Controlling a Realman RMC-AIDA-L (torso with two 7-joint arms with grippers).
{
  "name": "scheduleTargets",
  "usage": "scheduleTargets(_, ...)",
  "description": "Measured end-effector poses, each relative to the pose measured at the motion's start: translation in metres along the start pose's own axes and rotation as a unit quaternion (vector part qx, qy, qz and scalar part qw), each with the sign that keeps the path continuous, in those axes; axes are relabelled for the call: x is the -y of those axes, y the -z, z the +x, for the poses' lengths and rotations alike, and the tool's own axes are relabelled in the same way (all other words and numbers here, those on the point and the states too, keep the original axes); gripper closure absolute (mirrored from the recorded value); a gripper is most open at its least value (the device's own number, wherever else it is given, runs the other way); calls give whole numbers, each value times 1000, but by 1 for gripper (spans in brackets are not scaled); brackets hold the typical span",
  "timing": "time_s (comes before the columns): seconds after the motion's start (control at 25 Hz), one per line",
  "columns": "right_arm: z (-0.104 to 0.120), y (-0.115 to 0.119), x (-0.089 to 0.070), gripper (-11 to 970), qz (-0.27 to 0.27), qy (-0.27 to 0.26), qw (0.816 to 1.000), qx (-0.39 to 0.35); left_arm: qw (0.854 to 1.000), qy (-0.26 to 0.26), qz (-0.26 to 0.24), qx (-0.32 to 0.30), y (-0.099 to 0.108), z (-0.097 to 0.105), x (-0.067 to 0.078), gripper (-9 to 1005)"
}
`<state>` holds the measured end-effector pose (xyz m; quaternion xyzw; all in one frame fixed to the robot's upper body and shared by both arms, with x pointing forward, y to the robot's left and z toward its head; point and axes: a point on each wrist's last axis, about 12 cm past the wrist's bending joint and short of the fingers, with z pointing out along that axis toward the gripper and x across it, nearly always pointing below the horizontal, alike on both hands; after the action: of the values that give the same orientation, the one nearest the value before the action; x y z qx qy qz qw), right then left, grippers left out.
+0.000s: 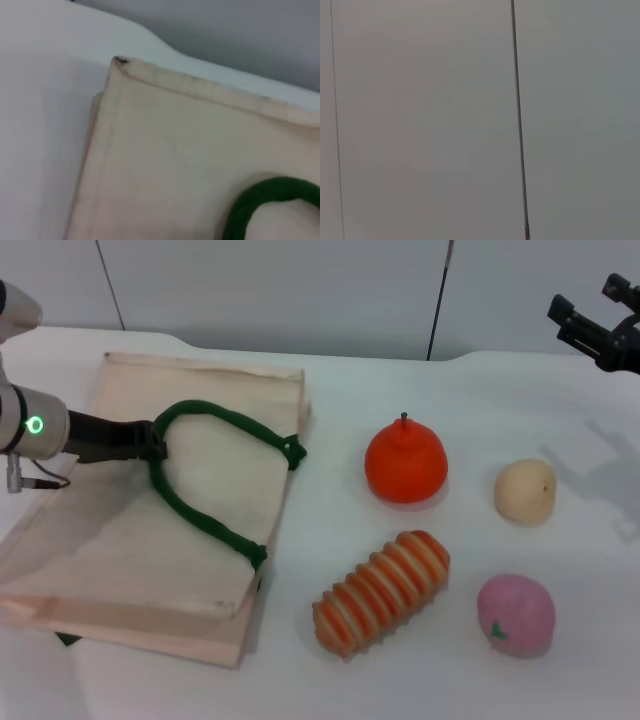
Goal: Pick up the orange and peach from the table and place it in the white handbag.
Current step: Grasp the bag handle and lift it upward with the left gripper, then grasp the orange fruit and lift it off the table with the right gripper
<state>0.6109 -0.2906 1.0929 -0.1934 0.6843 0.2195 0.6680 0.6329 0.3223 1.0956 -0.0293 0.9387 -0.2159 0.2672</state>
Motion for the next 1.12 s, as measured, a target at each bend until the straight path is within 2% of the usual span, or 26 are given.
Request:
scheduleTargets(0.16,1,2,0,78,2,-1,1000,-1,999,3,40,23,2,2,1,876)
scheduleTargets(0.36,1,2,1,78,3,-1,1000,-1,992,1,117,54,15,3,3,876)
scheduleTargets(0.4,1,2,1,77,3,-2,1000,-1,992,1,117,54,15,3,3,876)
scheduleTargets(0.44,1,2,1,77,4,-2,1000,-1,985,-1,155,69,24,3,3,875)
scheduleTargets(0.64,2,2,1,77,5,-2,1000,-2,967,-7,228,110,41,4,3,875)
scheduleTargets(0.88,3,4,0,77,-3,1,1000,-6,940,-17,296,167,54,9,1,875)
scheduleTargets(1.12,4,7,-8,77,-40,13,999,-9,924,-25,325,201,65,11,-1,875)
